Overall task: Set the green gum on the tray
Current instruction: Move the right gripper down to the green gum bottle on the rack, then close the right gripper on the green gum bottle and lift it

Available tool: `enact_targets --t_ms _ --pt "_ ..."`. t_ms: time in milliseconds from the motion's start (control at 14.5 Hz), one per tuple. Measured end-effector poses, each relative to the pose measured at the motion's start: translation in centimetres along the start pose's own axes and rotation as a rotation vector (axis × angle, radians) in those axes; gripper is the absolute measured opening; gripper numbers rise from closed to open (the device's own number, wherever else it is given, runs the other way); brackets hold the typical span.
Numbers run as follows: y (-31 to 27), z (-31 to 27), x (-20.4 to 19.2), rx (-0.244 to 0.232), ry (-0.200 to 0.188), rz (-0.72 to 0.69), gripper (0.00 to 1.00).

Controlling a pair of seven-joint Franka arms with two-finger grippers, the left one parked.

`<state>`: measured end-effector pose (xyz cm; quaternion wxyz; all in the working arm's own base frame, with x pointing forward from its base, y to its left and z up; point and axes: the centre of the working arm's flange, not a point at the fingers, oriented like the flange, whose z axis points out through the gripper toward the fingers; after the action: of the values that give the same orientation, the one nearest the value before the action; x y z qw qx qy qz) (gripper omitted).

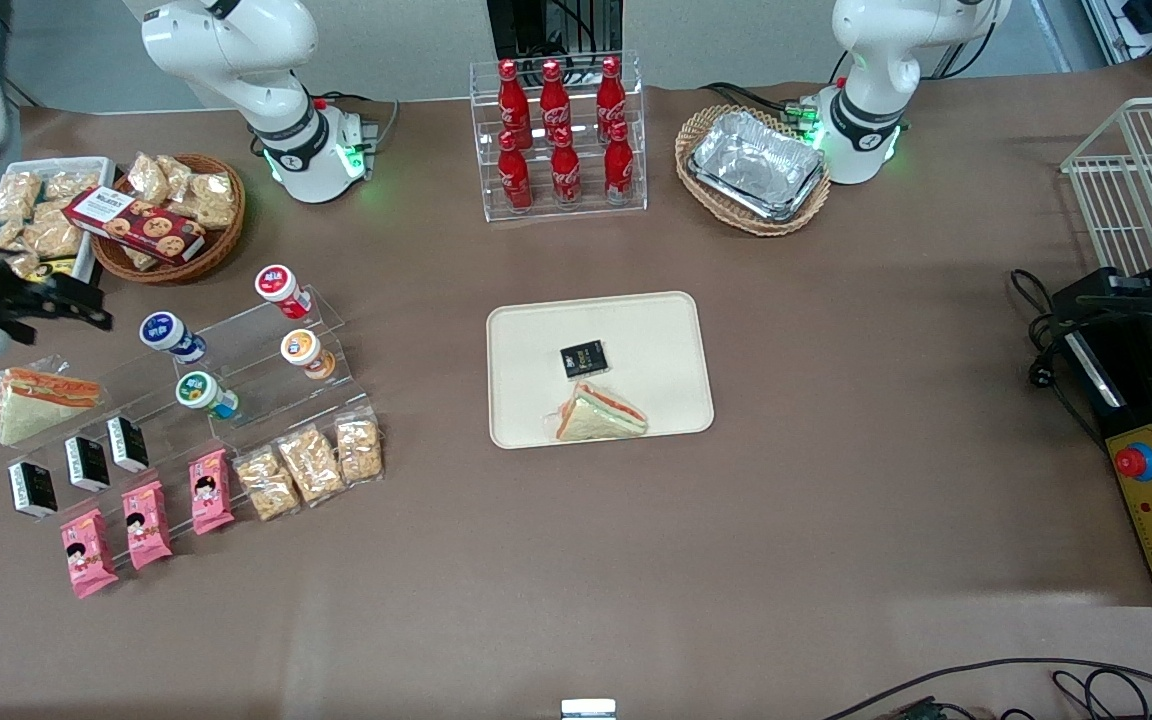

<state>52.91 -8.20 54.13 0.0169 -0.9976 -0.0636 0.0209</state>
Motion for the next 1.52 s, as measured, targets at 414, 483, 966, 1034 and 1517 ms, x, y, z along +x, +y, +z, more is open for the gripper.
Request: enact_targets --t_ms 414,483,966,1034,1517 --pt "-0.7 12.3 0.2 -0.012 0.009 -0.01 1.0" --pt "-0.8 13.7 0.3 -0.015 0.006 -0.011 1.0" --pt "-1.3 21.9 -1.2 -0.021 0.005 -0.006 1.0" --pt "-1.3 22.2 -1.3 -0.02 0.0 -0.006 1.0" --pt "-1.4 23.5 -1.0 -0.03 0.012 -0.01 0.96"
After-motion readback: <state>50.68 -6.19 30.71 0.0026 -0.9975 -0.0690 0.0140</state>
